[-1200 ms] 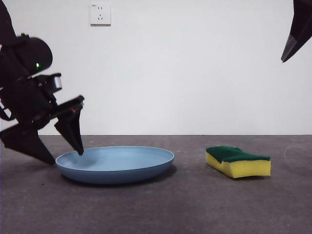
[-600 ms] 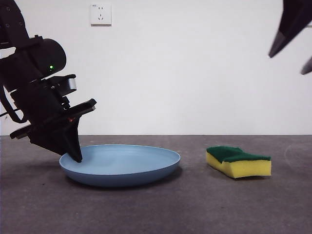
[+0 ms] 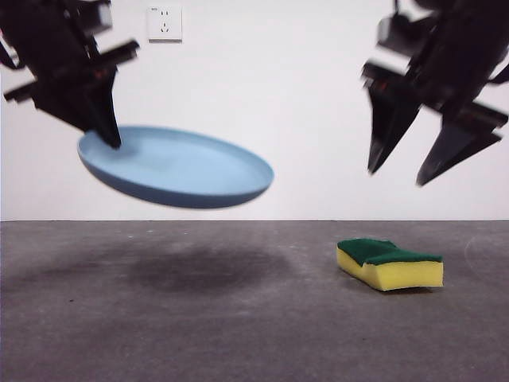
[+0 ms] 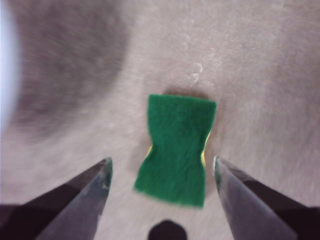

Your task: Pick up the plate,pick up the cloth,clean the plate with the cloth

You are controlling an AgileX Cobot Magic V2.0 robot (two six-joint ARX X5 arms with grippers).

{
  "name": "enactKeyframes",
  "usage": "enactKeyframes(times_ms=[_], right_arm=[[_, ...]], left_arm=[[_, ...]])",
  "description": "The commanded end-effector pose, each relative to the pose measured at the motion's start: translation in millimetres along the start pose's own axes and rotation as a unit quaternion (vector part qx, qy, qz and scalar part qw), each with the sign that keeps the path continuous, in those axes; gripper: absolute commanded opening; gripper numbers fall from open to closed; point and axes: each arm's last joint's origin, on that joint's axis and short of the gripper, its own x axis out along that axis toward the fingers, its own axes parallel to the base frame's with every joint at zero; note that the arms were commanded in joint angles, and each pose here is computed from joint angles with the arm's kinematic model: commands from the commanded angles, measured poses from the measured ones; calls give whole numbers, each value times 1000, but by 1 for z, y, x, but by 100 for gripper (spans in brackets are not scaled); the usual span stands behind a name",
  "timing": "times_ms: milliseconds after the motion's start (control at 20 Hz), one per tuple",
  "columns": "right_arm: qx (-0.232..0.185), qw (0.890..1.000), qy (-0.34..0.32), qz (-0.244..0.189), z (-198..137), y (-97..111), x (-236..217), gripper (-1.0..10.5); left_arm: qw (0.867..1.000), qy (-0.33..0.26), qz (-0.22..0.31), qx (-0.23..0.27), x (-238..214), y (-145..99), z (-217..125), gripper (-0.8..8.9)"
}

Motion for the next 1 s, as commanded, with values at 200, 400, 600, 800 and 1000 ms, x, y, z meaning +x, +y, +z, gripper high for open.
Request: enactKeyframes(times_ms=[200, 400, 600, 800, 1000], right_arm=[[-31, 997, 61, -18, 5, 3, 53, 342], [-30, 994, 100, -18, -2, 1, 84, 336], [-27, 992, 124, -18, -8, -2, 103, 150], [-42, 991, 129, -17, -9, -2, 106, -17], [-34, 992, 124, -13, -7, 0, 96, -17]], left_arm=[[1000, -19, -3, 12, -20, -5, 0, -8], [1000, -9, -3, 10, -20, -5, -2, -8], [1000, -10, -3, 10, -20, -5, -2, -8], [1000, -12, -2, 11, -20, -5, -2, -8], [999, -17, 27, 11, -18, -3, 0, -8]])
